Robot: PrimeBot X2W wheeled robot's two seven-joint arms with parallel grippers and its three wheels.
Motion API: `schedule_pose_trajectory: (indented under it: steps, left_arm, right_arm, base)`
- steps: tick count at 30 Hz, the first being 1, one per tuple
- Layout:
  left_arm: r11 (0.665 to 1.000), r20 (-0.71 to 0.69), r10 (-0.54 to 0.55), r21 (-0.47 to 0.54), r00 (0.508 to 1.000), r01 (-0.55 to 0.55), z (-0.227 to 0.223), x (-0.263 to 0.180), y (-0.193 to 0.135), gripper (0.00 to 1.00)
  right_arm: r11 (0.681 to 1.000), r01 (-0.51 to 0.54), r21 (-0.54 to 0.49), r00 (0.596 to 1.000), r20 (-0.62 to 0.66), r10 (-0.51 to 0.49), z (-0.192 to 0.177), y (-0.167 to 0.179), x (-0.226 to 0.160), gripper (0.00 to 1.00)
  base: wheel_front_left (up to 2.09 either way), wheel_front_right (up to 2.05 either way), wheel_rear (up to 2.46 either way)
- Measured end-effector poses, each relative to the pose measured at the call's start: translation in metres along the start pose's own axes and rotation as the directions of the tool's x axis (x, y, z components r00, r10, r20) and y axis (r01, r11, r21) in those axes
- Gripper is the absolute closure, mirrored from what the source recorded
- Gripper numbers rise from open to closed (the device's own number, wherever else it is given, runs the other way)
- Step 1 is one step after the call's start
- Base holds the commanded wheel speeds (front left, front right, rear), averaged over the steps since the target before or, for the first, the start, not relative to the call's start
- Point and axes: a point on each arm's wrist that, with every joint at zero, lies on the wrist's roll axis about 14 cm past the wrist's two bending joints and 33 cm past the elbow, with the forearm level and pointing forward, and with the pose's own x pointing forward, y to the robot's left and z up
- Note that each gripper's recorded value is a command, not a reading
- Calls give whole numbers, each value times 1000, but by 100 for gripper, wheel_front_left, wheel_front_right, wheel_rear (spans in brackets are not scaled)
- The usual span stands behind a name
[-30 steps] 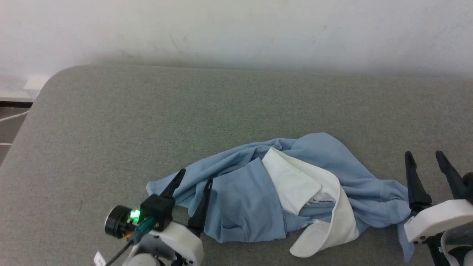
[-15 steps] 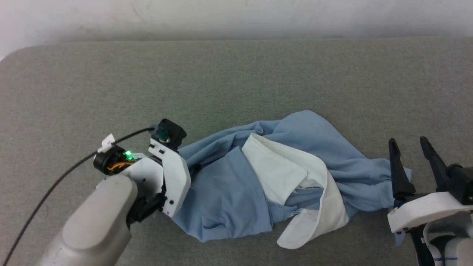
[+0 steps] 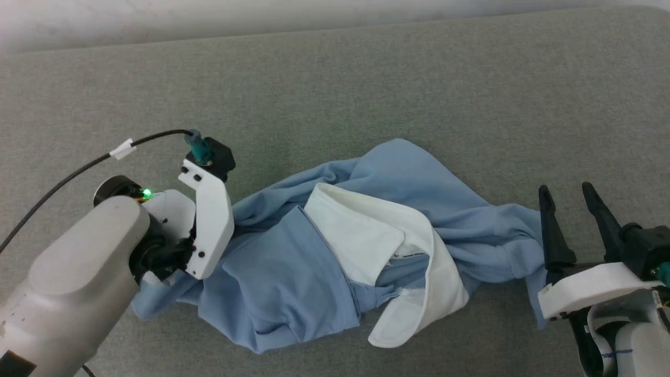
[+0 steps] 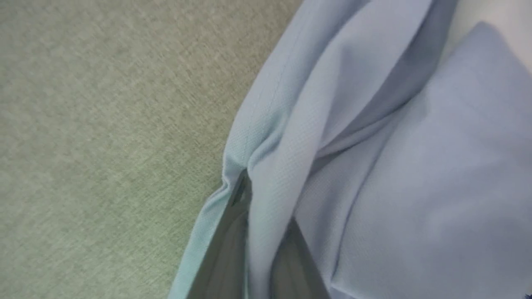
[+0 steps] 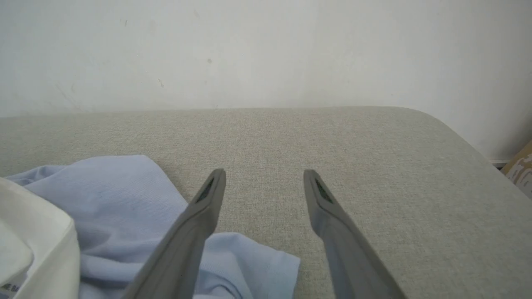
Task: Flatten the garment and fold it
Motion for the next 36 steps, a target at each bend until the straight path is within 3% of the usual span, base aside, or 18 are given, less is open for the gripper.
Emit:
schedule_pose_trajectory:
  steps: [3,6,9,14,16,17,18,19,20,24,27,36]
  left_arm:
    - [1000,67,16,10,998,-16,13,3,7,100]
    - [994,220,86,47,972,-98,44,-5,22,100]
    - [974,407,165,75,898,-213,88,-24,38,100]
    - [924,646,244,73,724,-377,156,-57,55,100]
    - [912,682,250,71,687,-403,167,-57,60,100]
    - [917,678,245,70,693,-394,167,-51,59,100]
    - [924,656,237,76,716,-375,162,-40,58,91]
    - [930,627,235,78,743,-360,155,-28,57,11]
    - [933,606,231,84,761,-350,148,-19,56,0]
    - [933,635,245,51,733,-356,145,-13,62,0]
    - [928,690,264,9,674,-373,148,-24,68,0]
    - [891,875,342,-186,342,-414,169,-120,75,0]
  right_arm:
    - [1000,15,0,1000,-8,-15,-4,-5,-4,0]
    - [1000,19,-3,1000,7,-19,0,-7,-6,0]
    - [1000,21,-8,999,25,-20,6,-7,-6,0]
    - [1000,19,-10,999,33,-19,9,-7,-5,0]
    - [1000,16,-12,999,38,-16,9,-6,-3,0]
    - [1000,15,-12,999,36,-15,8,-6,-2,0]
    - [1000,14,-12,999,34,-13,6,-5,-1,0]
    - [1000,12,-12,1000,28,-12,4,-4,-1,0]
    - [1000,9,-10,1000,21,-9,2,-3,0,0]
    - [1000,-7,-8,1000,8,7,-3,2,1,0]
    - [1000,-17,-6,1000,14,17,-2,5,2,0]
    - [998,-60,-6,997,55,60,15,21,-1,0]
  base:
    - [0,0,0]
    - [0,0,0]
    - [0,0,0]
    - [0,0,0]
    - [0,0,0]
    - [0,0,0]
    - [0,0,0]
    - [0,0,0]
    - [0,0,0]
    - [0,0,0]
    - [0,0,0]
    - [0,0,0]
